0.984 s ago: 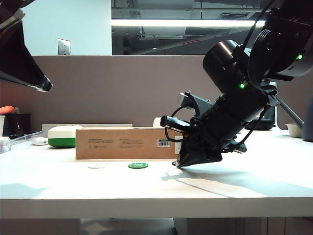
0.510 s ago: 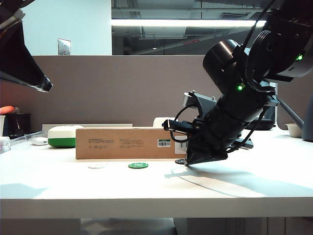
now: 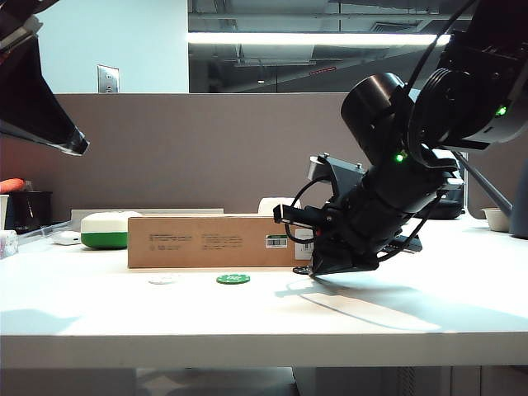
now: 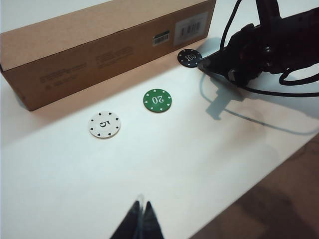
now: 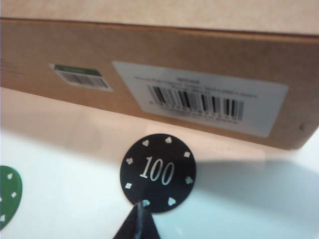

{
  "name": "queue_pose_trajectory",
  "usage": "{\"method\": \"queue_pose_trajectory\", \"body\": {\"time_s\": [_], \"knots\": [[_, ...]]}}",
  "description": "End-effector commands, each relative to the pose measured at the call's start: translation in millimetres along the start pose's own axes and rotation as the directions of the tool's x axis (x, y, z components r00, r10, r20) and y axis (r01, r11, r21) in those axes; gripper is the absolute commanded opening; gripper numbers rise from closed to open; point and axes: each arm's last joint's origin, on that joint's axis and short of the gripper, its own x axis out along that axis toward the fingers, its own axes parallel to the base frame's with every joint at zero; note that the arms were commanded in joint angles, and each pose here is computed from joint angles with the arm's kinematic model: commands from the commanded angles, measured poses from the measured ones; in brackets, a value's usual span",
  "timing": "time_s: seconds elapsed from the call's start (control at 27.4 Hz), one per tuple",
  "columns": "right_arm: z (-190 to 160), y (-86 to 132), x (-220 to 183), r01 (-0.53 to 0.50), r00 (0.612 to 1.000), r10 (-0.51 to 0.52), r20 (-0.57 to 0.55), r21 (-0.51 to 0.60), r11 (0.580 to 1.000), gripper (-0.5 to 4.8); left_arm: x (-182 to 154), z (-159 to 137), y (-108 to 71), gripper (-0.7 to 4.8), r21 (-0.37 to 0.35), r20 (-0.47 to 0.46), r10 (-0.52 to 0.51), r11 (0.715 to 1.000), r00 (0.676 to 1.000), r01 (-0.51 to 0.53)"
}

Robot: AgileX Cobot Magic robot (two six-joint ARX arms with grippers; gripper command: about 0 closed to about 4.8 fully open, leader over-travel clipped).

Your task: Push the chip with the highest value in the row forward next to the rectangular box.

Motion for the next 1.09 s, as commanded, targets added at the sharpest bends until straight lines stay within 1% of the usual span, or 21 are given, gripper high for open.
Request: {"method": "queue_pose_trajectory", "body": {"time_s": [0.04, 0.22, 0.58, 0.69, 0.95, 1.09], "knots": [[-15.6, -5.7, 3.9, 0.041, 0.995, -0.041, -0.094, -0.004, 0.999, -0.05, -1.3, 3.9, -0.2, -0.05, 0.003, 0.023, -0.002, 1.000, 1.000, 0.002], [-12.2, -5.5, 4.7, 0.047, 0.997, -0.048, -0.053, -0.003, 0.999, -0.05, -1.3, 3.9, -0.2, -0.05, 0.003, 0.023, -0.002, 1.000, 1.000, 0.002], [-12.1, -5.1, 5.5, 0.040, 0.998, -0.040, -0.048, -0.002, 0.999, -0.05, -1.4, 3.9, -0.3, -0.05, 0.003, 0.024, -0.002, 1.000, 1.000, 0.002], [-11.5, -3.7, 3.9, 0.002, 0.998, -0.002, -0.062, 0.000, 1.000, -0.05, -1.4, 4.0, -0.3, -0.05, 0.003, 0.024, -0.003, 1.000, 1.000, 0.002], [0.9, 1.0, -17.4, -0.001, 0.997, 0.001, -0.081, 0.002, 1.000, -0.05, -1.4, 3.9, -0.3, -0.05, 0.003, 0.024, -0.002, 1.000, 1.000, 0.002], [9.3, 2.7, -35.7, 0.034, 0.995, -0.034, -0.091, -0.012, 0.999, -0.05, -1.3, 3.8, -0.3, -0.05, 0.003, 0.024, -0.002, 1.000, 1.000, 0.002]]}}
